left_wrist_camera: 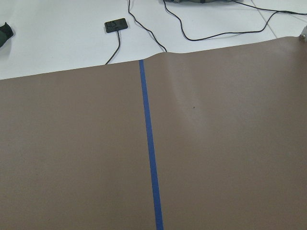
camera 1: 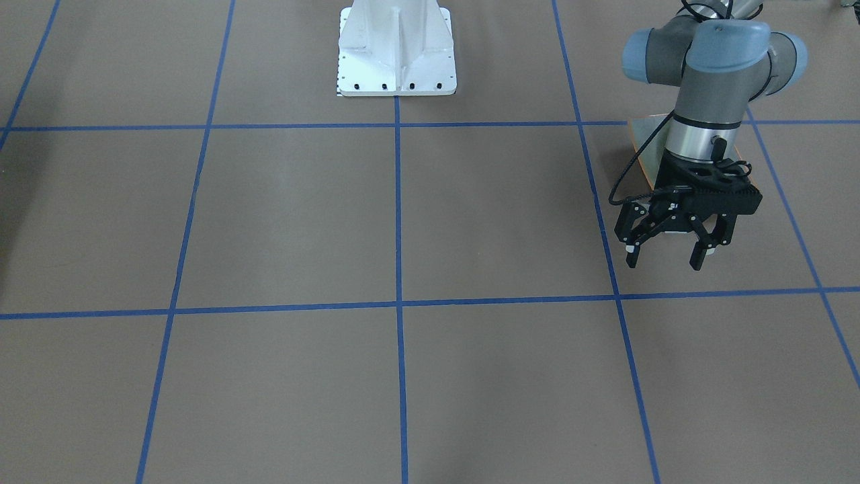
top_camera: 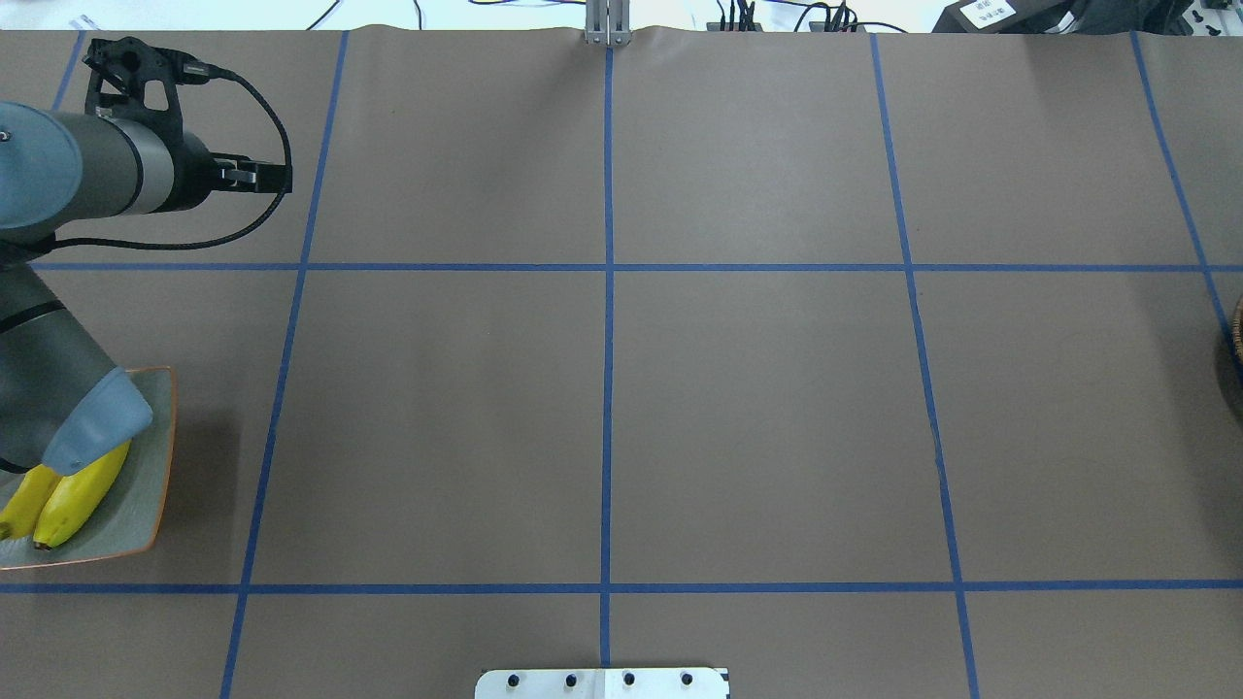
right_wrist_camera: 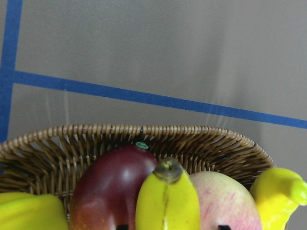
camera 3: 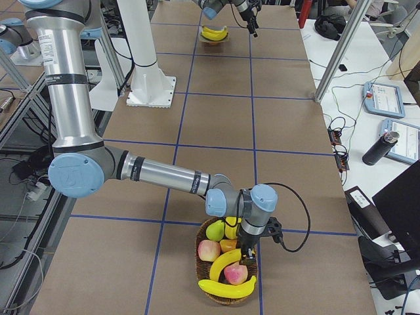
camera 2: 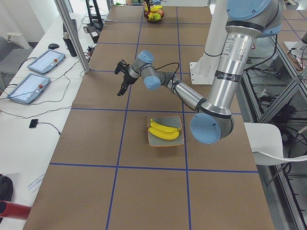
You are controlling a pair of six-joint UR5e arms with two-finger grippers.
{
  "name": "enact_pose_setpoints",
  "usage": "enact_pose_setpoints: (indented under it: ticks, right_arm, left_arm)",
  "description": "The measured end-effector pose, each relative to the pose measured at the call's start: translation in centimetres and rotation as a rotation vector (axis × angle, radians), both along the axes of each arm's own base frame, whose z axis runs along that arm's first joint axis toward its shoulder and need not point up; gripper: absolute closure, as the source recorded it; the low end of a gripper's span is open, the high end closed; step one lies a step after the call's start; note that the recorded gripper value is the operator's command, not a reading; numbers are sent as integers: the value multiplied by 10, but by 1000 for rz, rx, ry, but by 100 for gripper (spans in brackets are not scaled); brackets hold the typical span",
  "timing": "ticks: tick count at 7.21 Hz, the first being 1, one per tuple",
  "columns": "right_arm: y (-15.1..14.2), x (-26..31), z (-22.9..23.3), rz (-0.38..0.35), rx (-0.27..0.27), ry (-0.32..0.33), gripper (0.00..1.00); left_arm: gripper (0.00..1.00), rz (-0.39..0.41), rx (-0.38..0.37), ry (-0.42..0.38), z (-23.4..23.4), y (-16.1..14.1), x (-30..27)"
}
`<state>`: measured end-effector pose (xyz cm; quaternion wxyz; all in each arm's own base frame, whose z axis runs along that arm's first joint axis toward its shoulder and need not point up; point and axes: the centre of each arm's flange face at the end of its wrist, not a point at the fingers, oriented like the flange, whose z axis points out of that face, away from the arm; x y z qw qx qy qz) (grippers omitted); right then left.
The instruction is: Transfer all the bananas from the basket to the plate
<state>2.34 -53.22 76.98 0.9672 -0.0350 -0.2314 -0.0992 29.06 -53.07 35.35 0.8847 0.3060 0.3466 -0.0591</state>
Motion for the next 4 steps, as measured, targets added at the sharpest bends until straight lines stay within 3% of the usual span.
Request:
enact_pose_setpoints:
  ticks: [1, 2, 3, 4]
  right_arm:
    - [0, 0, 1, -1, -1, -1, 44]
    - [1, 0, 2, -1, -2, -2, 64]
    - [1, 0, 2, -1, -4, -4, 91]
    - [1, -1, 2, 1, -5, -7, 100]
  left_arm:
    - [1, 0, 1, 1, -1, 0, 0]
    - [1, 0, 2, 2, -2, 0, 0]
    - [1, 0, 4, 3, -2, 1, -1]
    - [1, 0, 5, 4, -3, 1, -1]
